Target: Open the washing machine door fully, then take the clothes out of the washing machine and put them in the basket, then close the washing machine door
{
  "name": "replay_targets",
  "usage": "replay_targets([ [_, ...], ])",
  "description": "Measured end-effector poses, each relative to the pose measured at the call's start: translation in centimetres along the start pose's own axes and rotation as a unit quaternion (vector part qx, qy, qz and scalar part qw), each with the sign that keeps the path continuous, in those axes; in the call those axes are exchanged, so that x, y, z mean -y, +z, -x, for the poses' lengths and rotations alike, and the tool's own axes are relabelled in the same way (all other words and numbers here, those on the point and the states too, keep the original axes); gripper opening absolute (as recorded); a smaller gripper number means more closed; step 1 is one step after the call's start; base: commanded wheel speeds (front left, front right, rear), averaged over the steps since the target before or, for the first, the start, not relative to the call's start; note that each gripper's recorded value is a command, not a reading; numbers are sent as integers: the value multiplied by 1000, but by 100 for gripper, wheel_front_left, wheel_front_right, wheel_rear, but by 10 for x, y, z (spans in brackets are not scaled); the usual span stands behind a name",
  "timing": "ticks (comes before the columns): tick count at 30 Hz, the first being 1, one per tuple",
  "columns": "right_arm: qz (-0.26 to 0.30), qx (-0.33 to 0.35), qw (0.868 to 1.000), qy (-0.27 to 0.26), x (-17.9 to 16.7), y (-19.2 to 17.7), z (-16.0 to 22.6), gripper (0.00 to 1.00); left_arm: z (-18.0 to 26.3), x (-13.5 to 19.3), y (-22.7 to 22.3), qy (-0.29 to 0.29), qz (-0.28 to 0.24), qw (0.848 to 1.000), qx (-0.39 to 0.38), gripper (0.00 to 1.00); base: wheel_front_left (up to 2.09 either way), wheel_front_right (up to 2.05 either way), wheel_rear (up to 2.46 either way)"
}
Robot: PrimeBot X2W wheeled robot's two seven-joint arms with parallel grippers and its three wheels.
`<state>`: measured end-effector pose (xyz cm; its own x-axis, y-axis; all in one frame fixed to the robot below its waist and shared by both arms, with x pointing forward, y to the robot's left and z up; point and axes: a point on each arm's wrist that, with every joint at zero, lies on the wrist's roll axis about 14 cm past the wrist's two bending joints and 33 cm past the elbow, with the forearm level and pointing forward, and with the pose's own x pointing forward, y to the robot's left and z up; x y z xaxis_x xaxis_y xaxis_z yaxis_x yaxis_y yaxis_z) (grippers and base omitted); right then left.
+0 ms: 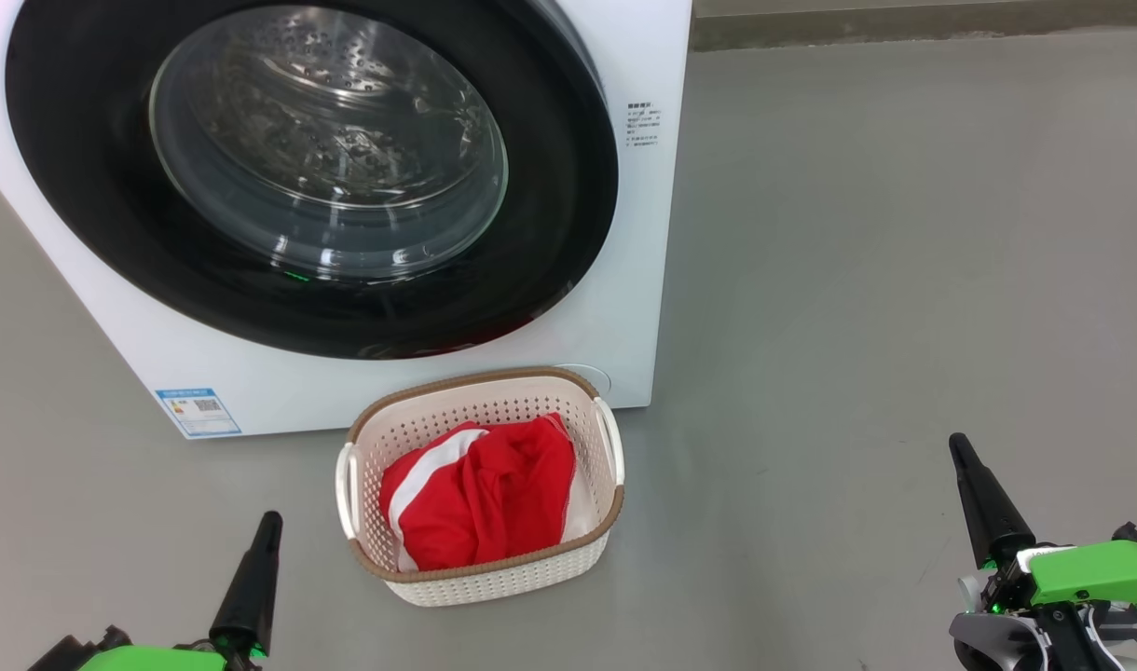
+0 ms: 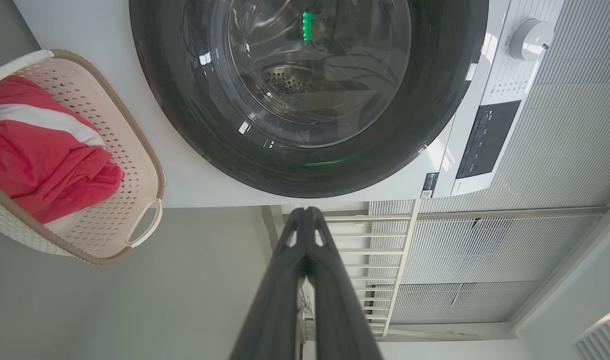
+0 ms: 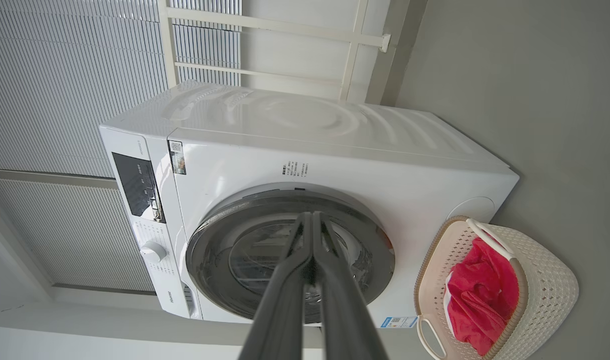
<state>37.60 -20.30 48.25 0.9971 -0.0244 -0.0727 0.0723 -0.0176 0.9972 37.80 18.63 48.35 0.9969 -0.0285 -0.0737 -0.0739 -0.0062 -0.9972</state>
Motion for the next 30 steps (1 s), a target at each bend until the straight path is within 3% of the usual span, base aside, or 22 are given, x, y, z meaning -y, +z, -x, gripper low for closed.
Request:
replay_targets([
  [30,0,0,1000,0,0,0,0,0,0,0,0,0,0,1000,0,0,0,0,0],
])
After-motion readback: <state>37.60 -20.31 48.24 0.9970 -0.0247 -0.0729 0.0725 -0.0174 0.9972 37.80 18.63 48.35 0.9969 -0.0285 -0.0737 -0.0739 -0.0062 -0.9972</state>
